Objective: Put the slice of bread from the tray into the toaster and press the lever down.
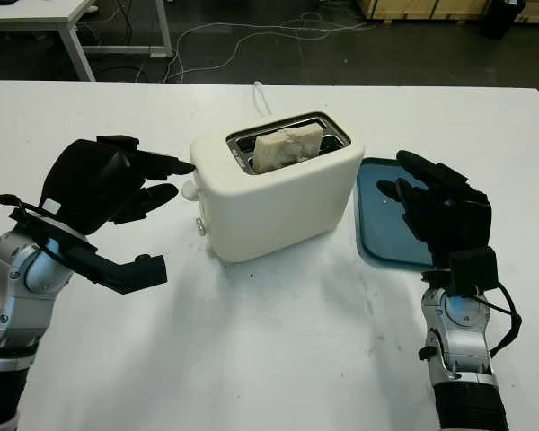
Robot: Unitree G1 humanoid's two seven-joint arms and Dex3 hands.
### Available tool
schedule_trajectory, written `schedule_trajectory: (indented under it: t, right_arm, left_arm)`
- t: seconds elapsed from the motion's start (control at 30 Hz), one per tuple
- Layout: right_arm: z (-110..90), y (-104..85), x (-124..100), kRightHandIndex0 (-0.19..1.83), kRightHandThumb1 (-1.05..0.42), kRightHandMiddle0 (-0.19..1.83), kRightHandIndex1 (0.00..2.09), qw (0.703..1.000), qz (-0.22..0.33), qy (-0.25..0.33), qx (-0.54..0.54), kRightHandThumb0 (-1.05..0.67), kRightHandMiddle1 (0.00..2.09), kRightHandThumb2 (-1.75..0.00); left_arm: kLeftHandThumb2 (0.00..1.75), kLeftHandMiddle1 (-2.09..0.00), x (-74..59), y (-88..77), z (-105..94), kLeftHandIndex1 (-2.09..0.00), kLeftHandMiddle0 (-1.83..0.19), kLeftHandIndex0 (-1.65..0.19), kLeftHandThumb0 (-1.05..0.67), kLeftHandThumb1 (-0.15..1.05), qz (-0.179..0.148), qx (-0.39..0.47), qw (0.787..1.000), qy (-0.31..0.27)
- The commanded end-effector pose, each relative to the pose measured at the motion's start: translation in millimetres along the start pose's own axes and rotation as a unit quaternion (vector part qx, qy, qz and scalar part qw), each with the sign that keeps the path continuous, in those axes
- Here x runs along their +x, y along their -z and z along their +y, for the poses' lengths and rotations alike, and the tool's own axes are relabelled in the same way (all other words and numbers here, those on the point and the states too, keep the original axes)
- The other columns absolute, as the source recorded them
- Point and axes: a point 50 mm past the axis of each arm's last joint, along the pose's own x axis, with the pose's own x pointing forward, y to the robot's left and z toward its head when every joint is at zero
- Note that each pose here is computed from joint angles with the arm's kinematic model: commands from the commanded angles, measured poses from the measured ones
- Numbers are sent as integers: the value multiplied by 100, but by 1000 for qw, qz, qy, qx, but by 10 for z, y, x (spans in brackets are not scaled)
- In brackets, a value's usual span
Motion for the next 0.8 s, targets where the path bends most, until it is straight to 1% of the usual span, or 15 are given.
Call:
schedule_trajectory:
  t: [0.0,0.2,0.3,0.43,0.53,0.67,0.77]
  right_arm:
    - [-13,-9,-11,120,-92,100,1,1000,0,7,4,-45,0,-21]
    - [-21,-3,-14,120,-92,100,1,1000,0,9,4,-45,0,-21]
    - [-25,-5,-13,120,-92,100,1,1000,-1,10,4,-45,0,-21]
    - [-28,-3,-13,121,-92,101,1,1000,-1,11,10,-44,0,-20]
    - [-21,-2,-15,121,-92,101,1,1000,0,11,9,-44,0,-20]
    - [-19,4,-19,121,-92,101,1,1000,1,11,13,-45,0,-20]
    - [-23,10,-22,122,-92,102,1,1000,0,14,14,-45,0,-19]
  left_arm:
    - [52,-122,28,6,19,-5,-73,-95,-34,92,-6,23,1000,12]
    - [46,-115,59,-5,45,-7,-82,-100,-35,92,-15,46,999,16]
    - [43,-116,61,-11,17,-7,-83,-102,-35,92,-17,42,999,20]
    - [44,-113,60,-5,-27,-7,-84,-103,-36,92,-23,41,999,23]
    - [42,-123,67,0,-52,-6,-83,-103,-35,92,-32,36,999,26]
    - [38,-127,83,6,-76,-6,-83,-104,-32,92,-48,28,998,22]
    - [35,-137,103,9,-89,-6,-81,-104,-32,92,-54,34,998,21]
